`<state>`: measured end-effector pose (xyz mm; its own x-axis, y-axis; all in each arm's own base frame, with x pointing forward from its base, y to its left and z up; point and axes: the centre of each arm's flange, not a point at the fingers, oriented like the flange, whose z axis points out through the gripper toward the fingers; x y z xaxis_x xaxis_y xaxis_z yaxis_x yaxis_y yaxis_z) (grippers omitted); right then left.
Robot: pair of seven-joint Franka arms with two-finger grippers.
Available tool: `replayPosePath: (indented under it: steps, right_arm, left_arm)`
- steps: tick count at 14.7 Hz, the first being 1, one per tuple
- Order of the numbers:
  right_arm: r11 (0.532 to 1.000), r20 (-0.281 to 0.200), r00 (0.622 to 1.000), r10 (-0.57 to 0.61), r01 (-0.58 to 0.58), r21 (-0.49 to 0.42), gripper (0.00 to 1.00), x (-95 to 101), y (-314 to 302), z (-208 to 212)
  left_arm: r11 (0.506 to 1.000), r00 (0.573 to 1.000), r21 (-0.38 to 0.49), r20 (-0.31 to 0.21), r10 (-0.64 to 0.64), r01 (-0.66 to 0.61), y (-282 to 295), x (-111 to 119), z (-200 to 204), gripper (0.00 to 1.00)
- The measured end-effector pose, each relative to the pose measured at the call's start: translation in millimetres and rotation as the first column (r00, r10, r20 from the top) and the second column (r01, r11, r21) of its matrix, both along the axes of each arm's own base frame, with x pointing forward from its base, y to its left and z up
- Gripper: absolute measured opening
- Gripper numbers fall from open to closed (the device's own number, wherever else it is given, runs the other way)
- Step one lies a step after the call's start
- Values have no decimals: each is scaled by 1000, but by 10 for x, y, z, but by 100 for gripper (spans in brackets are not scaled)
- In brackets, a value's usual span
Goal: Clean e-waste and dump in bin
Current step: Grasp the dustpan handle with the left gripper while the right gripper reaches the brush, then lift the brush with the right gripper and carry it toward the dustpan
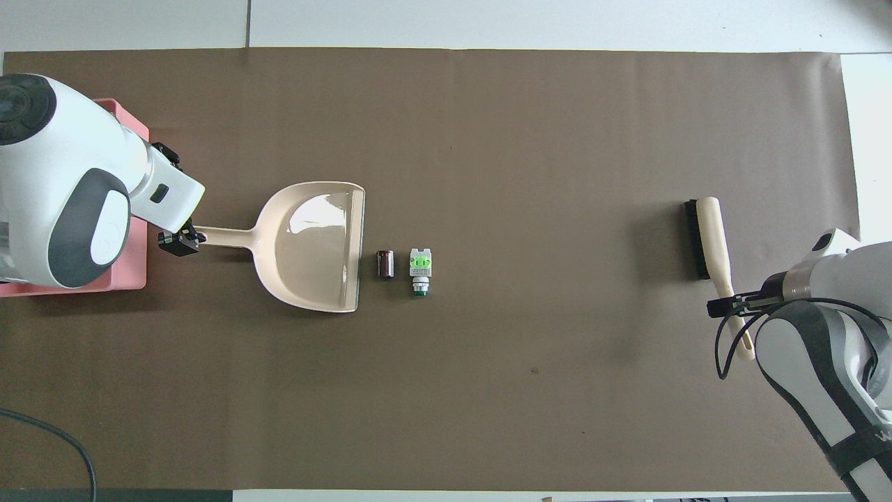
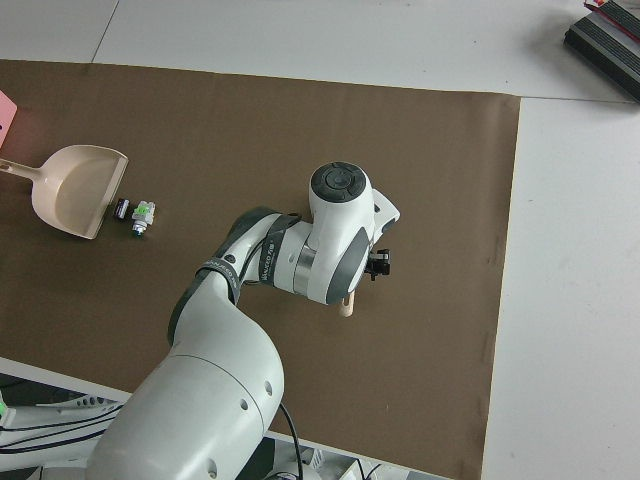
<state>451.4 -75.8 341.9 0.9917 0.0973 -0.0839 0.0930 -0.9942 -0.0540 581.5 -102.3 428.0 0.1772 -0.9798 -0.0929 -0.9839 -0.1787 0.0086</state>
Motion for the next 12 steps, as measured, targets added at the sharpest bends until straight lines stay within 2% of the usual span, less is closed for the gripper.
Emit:
replayPosePath:
  steps: [4, 5, 9, 12]
  right_arm:
    - [1000, -5, 1000, -1, 1, 2, 35, -16, 3, -21]
    - [1000, -6, 1000, -2, 2, 3, 26, -18, 5, -24]
    - [1000, -11, 1000, -9, 9, 2, 26, -16, 33, -20]
    - [1000, -47, 999, 4, -3, 6, 26, 96, 149, 207]
  left_arm:
    - [998, 998, 42, 17, -56, 55, -26, -88, -309, 91]
    - [997, 997, 47, 23, -67, 66, -49, -106, -358, 91]
    - [992, 993, 65, 25, -113, 111, -181, -177, -476, 91]
    - [988, 990, 71, 8, -138, 137, -296, -268, -598, 89]
